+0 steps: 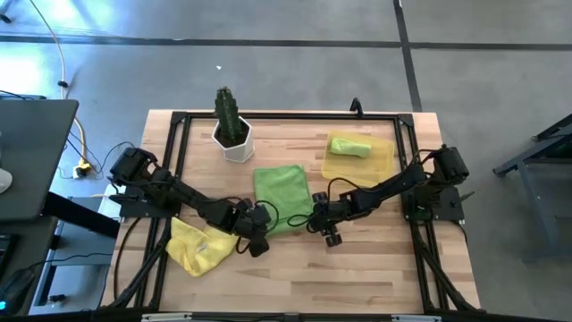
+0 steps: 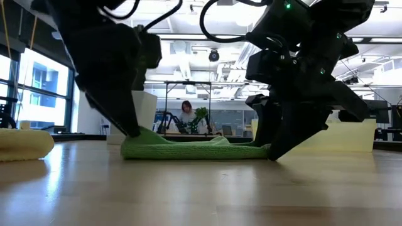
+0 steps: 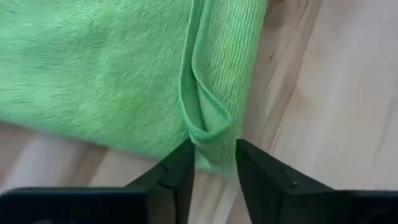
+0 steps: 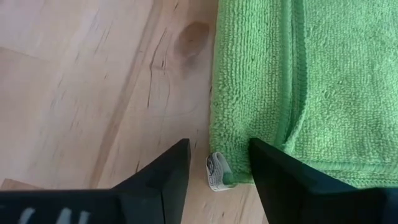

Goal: Roll microfiber towels into tight, uniform cylinder then place into a basket
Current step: Roll the green microfiber cloth

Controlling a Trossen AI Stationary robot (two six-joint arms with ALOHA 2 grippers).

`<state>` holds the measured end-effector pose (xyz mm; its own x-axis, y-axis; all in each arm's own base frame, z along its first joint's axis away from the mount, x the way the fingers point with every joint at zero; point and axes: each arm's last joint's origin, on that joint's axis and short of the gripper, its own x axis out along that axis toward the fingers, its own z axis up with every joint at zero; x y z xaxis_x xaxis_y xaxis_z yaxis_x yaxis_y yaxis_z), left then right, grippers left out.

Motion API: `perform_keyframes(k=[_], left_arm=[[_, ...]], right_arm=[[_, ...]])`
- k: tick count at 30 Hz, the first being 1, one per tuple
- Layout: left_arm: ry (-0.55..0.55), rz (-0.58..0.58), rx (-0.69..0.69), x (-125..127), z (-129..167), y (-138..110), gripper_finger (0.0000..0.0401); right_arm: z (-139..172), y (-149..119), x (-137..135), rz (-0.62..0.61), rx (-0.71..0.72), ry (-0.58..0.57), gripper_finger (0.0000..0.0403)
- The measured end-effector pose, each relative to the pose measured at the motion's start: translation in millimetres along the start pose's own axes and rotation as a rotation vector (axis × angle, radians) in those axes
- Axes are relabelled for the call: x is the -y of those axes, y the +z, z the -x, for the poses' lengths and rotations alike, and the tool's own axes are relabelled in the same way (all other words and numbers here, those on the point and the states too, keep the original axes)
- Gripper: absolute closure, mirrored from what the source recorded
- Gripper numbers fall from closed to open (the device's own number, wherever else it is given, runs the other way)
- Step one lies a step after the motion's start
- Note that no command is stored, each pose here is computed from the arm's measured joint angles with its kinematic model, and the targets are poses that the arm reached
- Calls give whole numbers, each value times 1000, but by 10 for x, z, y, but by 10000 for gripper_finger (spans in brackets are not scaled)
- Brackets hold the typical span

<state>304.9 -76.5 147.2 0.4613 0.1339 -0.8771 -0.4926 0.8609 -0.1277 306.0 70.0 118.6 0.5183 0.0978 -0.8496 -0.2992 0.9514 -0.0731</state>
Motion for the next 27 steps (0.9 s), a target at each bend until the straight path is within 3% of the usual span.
perform_keyframes(k=[4,10,14,27], left_arm=[[64,-87,-40,58,138,99,256],[-57,-309,74,318,236,150,241],[-11,-408,111,389,207,77,240],[163,-473,-25,292,-190,-110,240]], right_arm=[[-1,-1,0,0,-1,3,244],[-3,-4,-1,0,-1,3,244],[-4,-4,-2,0,-2,4,244],[-7,-1,-2,-4,5,5,244]])
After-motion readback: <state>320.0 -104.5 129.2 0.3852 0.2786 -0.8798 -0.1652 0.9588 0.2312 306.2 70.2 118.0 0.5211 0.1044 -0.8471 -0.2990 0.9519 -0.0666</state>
